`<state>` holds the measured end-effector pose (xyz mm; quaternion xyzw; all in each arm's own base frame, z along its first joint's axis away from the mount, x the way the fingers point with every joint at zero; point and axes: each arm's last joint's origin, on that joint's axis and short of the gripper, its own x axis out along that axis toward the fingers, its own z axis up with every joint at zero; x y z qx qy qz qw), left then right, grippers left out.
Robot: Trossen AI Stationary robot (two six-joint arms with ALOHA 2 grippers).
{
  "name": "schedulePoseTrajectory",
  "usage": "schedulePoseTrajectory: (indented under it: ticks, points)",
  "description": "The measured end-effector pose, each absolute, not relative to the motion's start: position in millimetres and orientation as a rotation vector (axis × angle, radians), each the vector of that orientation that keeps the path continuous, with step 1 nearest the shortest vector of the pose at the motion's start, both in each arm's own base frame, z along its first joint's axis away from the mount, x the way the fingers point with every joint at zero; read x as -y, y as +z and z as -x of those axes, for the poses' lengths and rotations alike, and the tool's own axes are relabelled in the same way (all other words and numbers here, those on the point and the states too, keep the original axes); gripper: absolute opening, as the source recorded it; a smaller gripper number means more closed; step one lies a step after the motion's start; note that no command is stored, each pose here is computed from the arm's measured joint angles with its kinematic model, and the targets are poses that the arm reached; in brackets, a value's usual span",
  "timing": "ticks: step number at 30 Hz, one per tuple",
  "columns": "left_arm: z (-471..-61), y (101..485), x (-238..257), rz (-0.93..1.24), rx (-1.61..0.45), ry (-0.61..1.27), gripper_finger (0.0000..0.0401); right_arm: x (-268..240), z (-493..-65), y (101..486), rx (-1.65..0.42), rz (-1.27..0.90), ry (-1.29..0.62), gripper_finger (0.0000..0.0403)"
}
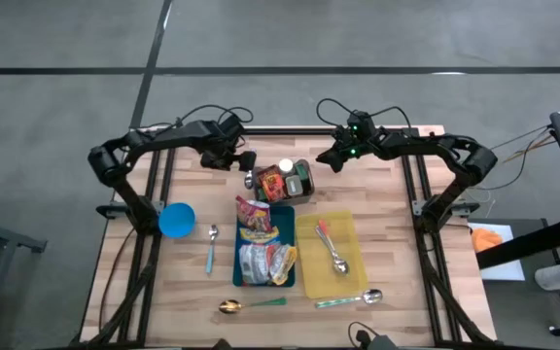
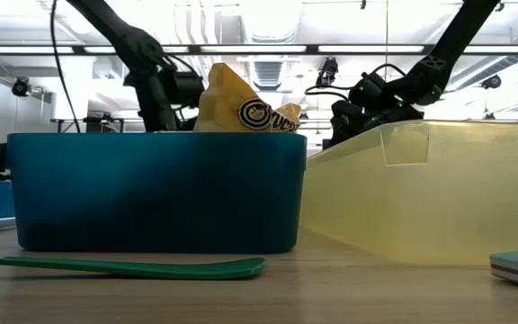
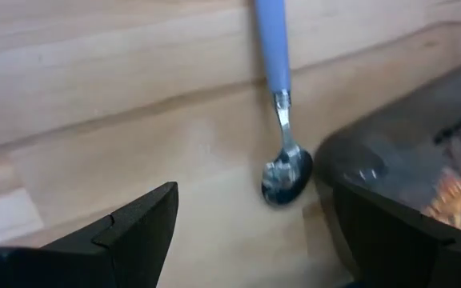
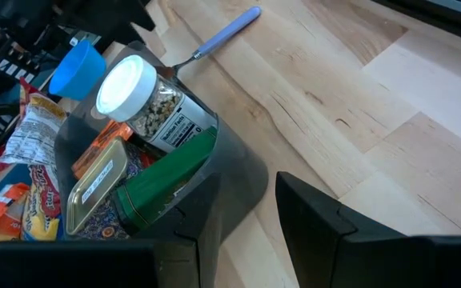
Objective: Pick & Place Food Item
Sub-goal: Put the light purple spoon into the yellow bin
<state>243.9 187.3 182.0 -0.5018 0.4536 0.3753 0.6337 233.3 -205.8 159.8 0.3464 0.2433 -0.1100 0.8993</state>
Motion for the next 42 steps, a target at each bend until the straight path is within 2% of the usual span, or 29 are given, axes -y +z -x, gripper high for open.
schedulePoseTrajectory:
  ticks: [12,22,30,34,42]
  points:
    - [-267,165,-210,1.130,-1.047,0.887,0.0336,206,-233,160,-0.504,-0.717,-0.228,0.0116]
    - [-273,140,-218,1.146,-1.079,0.906,0.0336,206,-233,160,-0.504,-0.717,-0.227,0.0116]
    - [-272,138,-218,1.156,-1.093,0.911,0.0331,206,-233,160,-0.504,-0.717,-0.227,0.0116]
    - [-267,140,-217,1.153,-1.123,0.938,0.0294,206,-233,160,-0.503,-0.717,-0.228,0.0116]
    - [-261,138,-214,1.141,-1.189,0.986,0.0159,206,-233,160,-0.504,-0.717,-0.227,0.0116]
